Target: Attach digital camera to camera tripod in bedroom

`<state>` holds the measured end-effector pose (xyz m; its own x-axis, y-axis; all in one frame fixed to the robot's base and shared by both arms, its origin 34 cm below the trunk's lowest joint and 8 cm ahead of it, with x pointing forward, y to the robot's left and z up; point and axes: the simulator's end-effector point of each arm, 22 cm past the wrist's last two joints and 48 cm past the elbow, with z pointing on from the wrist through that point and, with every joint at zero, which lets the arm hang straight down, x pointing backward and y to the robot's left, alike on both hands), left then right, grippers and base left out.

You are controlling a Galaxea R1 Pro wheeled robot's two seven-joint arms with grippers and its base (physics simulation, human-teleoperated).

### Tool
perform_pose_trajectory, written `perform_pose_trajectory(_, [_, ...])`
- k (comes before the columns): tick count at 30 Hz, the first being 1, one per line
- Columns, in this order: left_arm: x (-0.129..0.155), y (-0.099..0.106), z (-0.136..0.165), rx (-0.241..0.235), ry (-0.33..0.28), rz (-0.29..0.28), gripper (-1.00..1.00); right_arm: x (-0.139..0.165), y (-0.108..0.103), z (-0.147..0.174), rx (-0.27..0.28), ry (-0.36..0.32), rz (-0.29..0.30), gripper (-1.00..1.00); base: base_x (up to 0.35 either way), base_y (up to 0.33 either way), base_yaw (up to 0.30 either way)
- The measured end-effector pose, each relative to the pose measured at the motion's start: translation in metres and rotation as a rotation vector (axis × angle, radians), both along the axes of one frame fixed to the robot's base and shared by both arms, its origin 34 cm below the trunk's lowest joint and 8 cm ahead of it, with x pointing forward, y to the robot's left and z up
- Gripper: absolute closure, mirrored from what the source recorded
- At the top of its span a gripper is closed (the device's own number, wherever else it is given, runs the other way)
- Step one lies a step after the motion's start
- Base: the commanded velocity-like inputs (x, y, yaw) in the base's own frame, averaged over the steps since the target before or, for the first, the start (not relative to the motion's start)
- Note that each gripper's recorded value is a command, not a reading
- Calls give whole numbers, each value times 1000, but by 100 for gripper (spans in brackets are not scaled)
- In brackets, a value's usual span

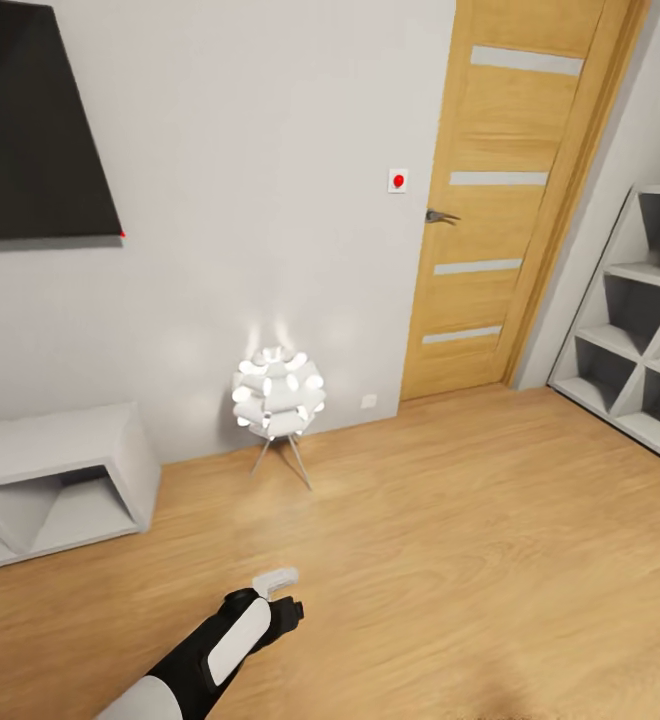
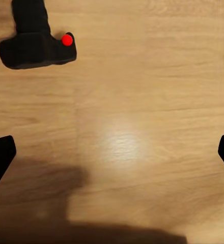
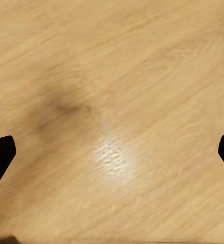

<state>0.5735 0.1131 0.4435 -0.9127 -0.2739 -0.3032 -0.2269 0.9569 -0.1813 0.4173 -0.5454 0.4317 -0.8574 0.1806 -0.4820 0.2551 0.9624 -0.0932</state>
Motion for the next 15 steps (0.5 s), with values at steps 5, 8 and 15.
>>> perform_pose_trajectory(5, [0,0,0,0,0,0,-100,0,0,0,0,0,0,-100,117,98,-262])
perform_pose_trajectory(8, [0,-1,0,-1,0,0,-100,0,0,0,1,0,0,-100,79,57,-262])
perform_pose_trajectory(15, [0,-1,0,-2,0,0,-100,0,0,0,1,0,0,-100,28,20,-262])
